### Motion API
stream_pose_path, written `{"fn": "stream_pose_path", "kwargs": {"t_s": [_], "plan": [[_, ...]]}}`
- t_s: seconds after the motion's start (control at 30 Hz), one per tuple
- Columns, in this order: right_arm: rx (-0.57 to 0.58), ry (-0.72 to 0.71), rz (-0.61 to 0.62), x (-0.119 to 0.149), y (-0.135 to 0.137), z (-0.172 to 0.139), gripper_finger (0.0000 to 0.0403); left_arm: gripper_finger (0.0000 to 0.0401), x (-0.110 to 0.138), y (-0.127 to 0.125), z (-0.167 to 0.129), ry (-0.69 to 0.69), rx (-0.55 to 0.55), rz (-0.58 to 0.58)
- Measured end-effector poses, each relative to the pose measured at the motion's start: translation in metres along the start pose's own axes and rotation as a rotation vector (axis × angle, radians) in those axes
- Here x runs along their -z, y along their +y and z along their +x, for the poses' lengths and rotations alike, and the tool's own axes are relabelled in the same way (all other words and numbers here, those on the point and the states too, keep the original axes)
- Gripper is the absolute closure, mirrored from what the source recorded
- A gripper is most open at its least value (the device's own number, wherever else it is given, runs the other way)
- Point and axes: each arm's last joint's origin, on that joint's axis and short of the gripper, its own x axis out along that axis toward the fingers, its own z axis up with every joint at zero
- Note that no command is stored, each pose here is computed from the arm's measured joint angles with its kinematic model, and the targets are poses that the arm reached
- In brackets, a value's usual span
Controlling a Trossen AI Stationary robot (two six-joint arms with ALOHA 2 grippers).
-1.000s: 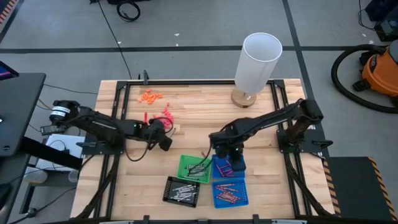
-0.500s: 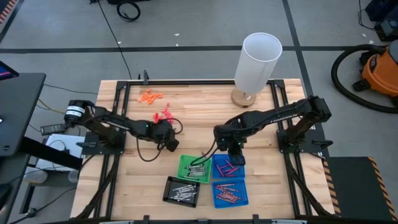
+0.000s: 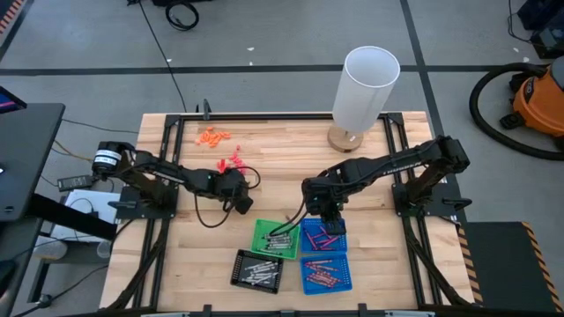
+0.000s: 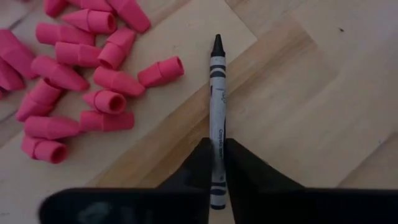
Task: Sort crayons
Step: Put the black crayon into the green bin
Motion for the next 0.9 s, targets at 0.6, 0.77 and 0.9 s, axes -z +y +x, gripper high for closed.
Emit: {"fn": "stream_pose_path", "kwargs": {"t_s": [0.6,0.77,0.9], "plan": [[0.067,-0.031,-0.013,-0.003,-0.004,0.000,0.0280,0.0389,-0.003,-0.005,-0.036,-0.126,0.132,0.158],[0.107,-0.052,0.030,-0.004,-0.005,0.000,0.0280,0.0388,0.003,-0.012,-0.051,-0.198,0.166,0.214],[0.133,-0.071,0.030,-0.005,-0.006,-0.002,0.0280,0.0388,0.008,-0.017,-0.064,-0.248,0.220,0.276]]}}
